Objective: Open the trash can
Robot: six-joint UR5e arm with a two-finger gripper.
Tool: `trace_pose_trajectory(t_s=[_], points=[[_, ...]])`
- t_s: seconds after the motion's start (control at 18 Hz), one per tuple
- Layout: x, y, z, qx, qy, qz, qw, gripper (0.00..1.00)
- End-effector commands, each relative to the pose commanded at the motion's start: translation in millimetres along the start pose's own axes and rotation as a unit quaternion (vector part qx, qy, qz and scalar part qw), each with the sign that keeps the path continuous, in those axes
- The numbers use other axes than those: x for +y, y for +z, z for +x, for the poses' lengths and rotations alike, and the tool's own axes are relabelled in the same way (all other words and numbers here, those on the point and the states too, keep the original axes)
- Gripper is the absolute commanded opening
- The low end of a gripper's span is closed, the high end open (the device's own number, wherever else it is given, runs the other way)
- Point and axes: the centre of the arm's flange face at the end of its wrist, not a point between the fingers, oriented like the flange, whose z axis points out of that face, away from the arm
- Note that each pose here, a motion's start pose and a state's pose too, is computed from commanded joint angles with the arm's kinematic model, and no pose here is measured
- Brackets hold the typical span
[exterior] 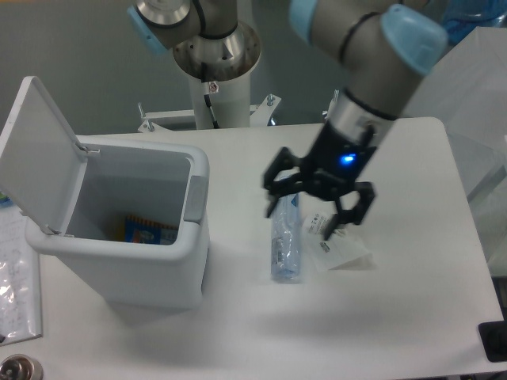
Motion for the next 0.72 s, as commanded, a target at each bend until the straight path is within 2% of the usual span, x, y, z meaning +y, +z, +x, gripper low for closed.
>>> trace_pose_trajectory(t_s=[0.11,0.28,0.44,0.56,0.72], points=[[18.3,-1.7,-21.7,-0.024,0.016,-0.035,0.9990,1.00],[43.6,6.0,-51.8,-0.057,0.049,-0.117,0.9902,1.00],[55.0,16.5,-78.3,-0.057,0.092,-0.143,0.9837,1.00],[54.9,19.3,-96.7,-0.064,0.125,-0.169,0.9756,1.00],[55.2,26.0,-117.5,-0.074,0.149,-0.204,0.9647,1.00]])
